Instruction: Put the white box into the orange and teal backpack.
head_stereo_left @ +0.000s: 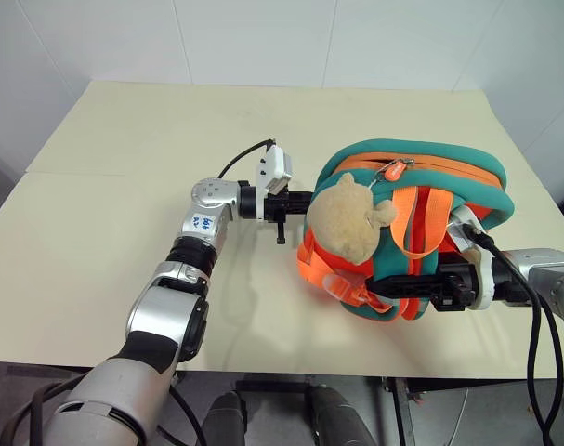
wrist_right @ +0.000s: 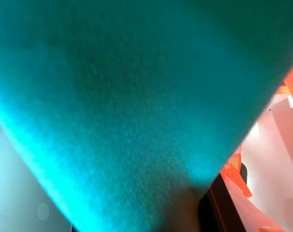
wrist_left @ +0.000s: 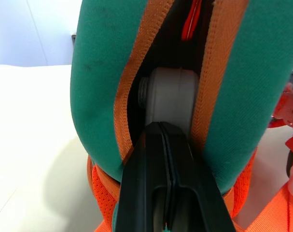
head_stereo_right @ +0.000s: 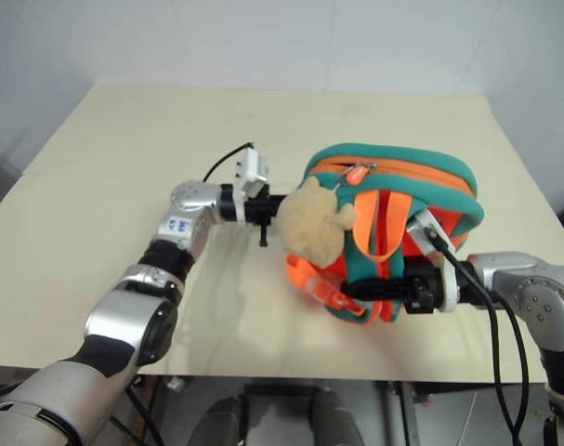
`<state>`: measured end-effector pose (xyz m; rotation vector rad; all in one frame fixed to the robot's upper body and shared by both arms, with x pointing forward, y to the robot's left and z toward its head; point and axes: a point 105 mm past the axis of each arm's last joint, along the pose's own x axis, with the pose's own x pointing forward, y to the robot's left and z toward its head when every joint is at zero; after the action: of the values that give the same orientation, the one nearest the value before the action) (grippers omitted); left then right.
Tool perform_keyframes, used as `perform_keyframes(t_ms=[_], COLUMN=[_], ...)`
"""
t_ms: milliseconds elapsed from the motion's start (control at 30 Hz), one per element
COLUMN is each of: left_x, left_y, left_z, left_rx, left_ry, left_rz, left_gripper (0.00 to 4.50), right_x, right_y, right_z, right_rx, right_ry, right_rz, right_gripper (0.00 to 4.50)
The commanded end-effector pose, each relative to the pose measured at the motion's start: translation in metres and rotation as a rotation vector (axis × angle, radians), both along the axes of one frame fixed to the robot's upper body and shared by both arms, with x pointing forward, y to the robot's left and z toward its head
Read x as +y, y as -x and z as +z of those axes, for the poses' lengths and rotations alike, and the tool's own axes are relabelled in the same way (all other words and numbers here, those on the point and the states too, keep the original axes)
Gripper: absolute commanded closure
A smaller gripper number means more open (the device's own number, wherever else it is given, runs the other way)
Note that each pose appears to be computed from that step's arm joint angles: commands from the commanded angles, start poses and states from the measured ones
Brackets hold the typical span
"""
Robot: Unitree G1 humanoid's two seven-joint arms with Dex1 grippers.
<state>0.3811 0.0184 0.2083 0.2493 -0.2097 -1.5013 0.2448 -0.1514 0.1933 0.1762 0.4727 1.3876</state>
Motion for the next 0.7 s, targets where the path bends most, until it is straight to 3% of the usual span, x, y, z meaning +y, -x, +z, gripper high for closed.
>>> perform_keyframes(t_ms=[33,100,200,400,600,633,700], left_x=[0.008,0.022,0.043,0.075,0.063,0.059,0.053], left_y=[0.004,0.018,0.02,0.032,0.069,0.073,0.083], left_z=[0.018,0.018,0.03,0.051,0.063,0.064,0.068], left_rx=[-0.023,-0.018,-0.038,-0.058,-0.021,-0.026,-0.021], left_ry=[0.021,-0.015,-0.004,0.042,0.1,0.099,0.133], left_rz=[-0.04,-0.137,-0.084,-0.033,-0.16,-0.173,-0.21], left_gripper=[4.48,4.48,3.88,2.07,0.22,0.01,0.01], right_x=[0.004,0.005,0.005,0.006,0.006,0.006,0.006], right_y=[0.005,0.005,0.004,0.0,-0.003,-0.004,-0.004], right_z=[0.008,0.007,0.006,0.005,0.005,0.005,0.005], right_rx=[-0.033,-0.033,-0.033,-0.033,-0.034,-0.034,-0.034], right_ry=[-0.02,-0.021,-0.022,-0.024,-0.019,-0.019,-0.017], right_rz=[0.028,0.027,0.027,0.03,0.041,0.042,0.044], right_gripper=[4.49,4.49,4.49,4.49,4.49,4.49,4.49])
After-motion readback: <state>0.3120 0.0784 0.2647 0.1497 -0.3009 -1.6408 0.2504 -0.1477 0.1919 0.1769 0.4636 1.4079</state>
